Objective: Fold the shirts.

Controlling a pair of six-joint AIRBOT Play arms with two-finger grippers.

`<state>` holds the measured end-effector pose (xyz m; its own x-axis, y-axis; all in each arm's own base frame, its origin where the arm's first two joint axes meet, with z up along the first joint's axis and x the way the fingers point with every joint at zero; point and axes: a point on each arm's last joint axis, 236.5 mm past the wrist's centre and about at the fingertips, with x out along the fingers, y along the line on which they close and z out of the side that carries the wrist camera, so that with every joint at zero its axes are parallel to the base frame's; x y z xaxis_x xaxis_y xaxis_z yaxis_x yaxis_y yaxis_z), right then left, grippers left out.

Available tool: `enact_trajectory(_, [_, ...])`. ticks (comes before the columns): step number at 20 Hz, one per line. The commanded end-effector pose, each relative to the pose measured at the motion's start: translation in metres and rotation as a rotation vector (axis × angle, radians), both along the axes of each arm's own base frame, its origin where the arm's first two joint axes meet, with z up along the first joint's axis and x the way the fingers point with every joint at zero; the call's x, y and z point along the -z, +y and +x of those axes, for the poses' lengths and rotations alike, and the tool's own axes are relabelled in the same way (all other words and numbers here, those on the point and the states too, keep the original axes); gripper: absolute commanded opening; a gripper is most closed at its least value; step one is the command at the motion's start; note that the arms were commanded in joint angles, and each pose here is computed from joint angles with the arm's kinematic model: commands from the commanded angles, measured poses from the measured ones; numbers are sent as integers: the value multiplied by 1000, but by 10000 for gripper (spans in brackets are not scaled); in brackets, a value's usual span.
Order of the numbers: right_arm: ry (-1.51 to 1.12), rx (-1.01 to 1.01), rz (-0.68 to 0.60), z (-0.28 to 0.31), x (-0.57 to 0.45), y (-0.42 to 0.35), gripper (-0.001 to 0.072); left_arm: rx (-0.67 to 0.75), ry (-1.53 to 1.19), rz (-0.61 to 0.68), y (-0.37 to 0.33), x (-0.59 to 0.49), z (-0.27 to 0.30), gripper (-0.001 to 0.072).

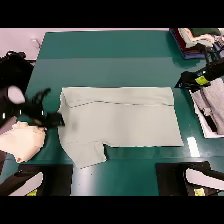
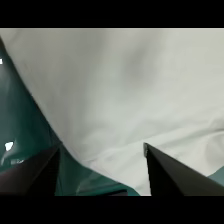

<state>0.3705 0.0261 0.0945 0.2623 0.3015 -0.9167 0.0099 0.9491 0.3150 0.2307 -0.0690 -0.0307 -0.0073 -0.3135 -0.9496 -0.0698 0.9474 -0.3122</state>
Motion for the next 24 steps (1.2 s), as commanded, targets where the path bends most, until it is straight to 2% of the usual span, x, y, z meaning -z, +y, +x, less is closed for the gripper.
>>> enact_trajectory(1, [-49, -3, -5, -6, -18, 2, 339, -88, 93, -67, -17, 38, -75, 599])
enact_trajectory(5, [-46, -4, -4, -6, -18, 3, 339, -142, 120, -167, -39, 49, -93, 598])
enact_trajectory(10, [-40, -6, -4, -8, -18, 3, 335, -209, 28, -263, -62, 48, -68, 596])
enact_trajectory(11, [-31, -8, -4, -10, -17, 3, 335, -199, 17, -278, -69, 45, -67, 451])
enact_trajectory(12, [-15, -14, -5, -14, -16, 0, 335, -181, 8, -284, -74, 44, -66, 243])
enact_trajectory(13, [7, -18, -6, -20, -13, -4, 335, -164, 3, -284, -77, 42, -66, 159])
enact_trajectory(14, [29, -7, -5, -26, -6, -10, 335, -139, -8, -286, -78, 38, -65, 24])
enact_trajectory(16, [100, 45, 2, -51, 19, -27, 335, -102, -24, -282, -78, 28, -61, 24])
enact_trajectory(19, [300, 178, -14, -122, 82, -64, 347, -47, -75, -270, -76, 10, -49, 24])
enact_trajectory(21, [445, 274, 16, -178, 124, -77, 492, -38, -99, -273, -77, 1, -43, 24])
enact_trajectory(24, [597, 417, 133, -237, 172, -69, 478, -23, -115, -273, -77, -1, -40, 24])
